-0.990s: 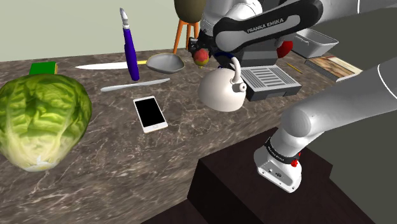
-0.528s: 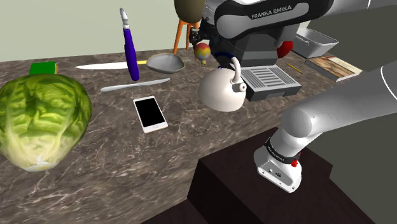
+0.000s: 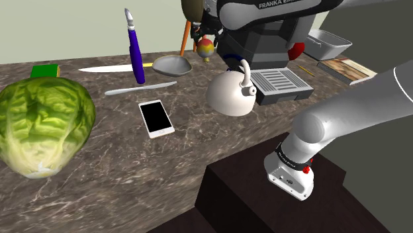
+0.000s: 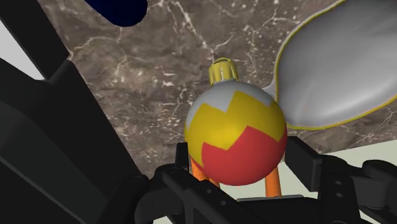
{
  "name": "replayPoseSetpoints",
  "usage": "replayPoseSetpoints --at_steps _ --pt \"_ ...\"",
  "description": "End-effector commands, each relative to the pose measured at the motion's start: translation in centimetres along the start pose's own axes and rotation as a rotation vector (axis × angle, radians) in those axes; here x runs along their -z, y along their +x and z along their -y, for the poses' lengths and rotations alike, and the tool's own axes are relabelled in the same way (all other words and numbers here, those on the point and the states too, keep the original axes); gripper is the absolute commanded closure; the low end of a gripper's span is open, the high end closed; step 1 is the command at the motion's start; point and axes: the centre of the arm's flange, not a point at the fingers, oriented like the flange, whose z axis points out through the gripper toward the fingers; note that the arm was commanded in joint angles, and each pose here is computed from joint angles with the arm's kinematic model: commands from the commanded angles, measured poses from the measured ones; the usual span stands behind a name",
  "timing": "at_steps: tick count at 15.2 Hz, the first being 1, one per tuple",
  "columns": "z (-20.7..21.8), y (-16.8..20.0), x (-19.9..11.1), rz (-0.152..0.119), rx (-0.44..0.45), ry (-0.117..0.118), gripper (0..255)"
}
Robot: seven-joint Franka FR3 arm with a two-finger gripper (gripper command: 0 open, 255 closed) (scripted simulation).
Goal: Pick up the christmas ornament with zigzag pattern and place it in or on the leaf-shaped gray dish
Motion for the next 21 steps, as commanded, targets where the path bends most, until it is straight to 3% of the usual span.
replayPoseSetpoints --at_steps 1,9,21 --pt "2.4 -0.2 0.3 0.0 -0.002 0.0 255" --pt "12.7 -2.1 0.4 0.0 -0.002 0.0 255" --pt "12.8 -4.6 -4.5 0.0 -0.002 0.0 255"
